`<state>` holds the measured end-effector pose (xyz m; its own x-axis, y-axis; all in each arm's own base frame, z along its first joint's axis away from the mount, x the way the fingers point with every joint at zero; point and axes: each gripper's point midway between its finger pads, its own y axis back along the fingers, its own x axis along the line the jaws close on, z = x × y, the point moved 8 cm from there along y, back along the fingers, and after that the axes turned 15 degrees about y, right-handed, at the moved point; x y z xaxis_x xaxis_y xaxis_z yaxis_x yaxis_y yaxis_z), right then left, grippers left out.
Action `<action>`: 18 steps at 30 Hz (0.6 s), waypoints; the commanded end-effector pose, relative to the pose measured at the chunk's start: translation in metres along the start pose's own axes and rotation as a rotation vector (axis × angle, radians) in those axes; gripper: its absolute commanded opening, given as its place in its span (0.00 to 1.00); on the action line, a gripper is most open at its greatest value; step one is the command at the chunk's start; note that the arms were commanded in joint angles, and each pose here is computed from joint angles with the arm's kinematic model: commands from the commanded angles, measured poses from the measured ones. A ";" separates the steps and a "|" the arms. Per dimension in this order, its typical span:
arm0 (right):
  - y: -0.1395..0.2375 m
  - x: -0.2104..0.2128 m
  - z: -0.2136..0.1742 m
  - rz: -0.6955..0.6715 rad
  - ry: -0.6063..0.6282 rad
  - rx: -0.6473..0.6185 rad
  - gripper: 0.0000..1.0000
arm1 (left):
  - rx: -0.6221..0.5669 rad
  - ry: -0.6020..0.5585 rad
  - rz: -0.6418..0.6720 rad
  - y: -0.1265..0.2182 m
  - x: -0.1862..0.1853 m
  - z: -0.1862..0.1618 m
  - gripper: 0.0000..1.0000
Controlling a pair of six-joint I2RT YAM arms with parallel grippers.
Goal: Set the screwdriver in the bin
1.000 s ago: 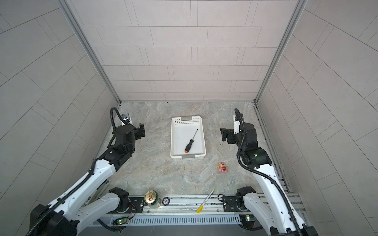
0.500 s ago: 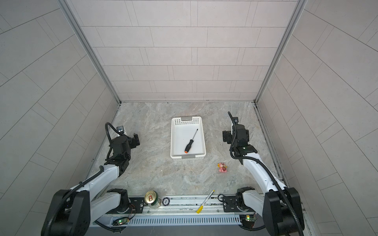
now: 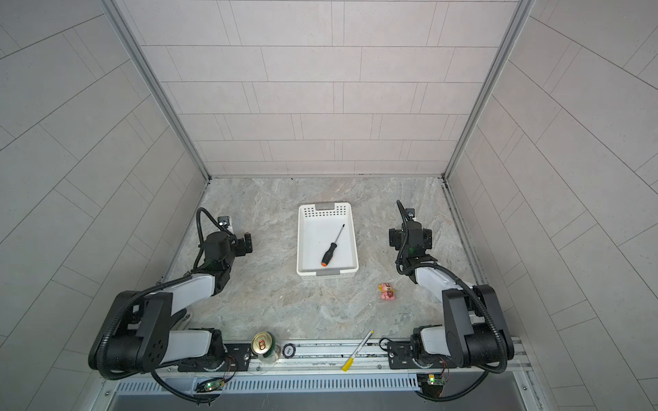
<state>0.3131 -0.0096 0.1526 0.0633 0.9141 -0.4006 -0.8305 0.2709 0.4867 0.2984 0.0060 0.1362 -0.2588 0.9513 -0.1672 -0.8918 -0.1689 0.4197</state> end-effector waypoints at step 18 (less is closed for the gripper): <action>0.001 0.010 -0.005 0.018 0.003 -0.116 1.00 | 0.038 0.025 -0.042 -0.033 0.000 -0.002 1.00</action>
<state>0.3067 -0.0051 0.1397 0.0516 0.9194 -0.3899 -0.8674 0.2348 0.4387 0.3191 0.0090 0.1096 -0.2288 0.9530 -0.1987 -0.8675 -0.1070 0.4858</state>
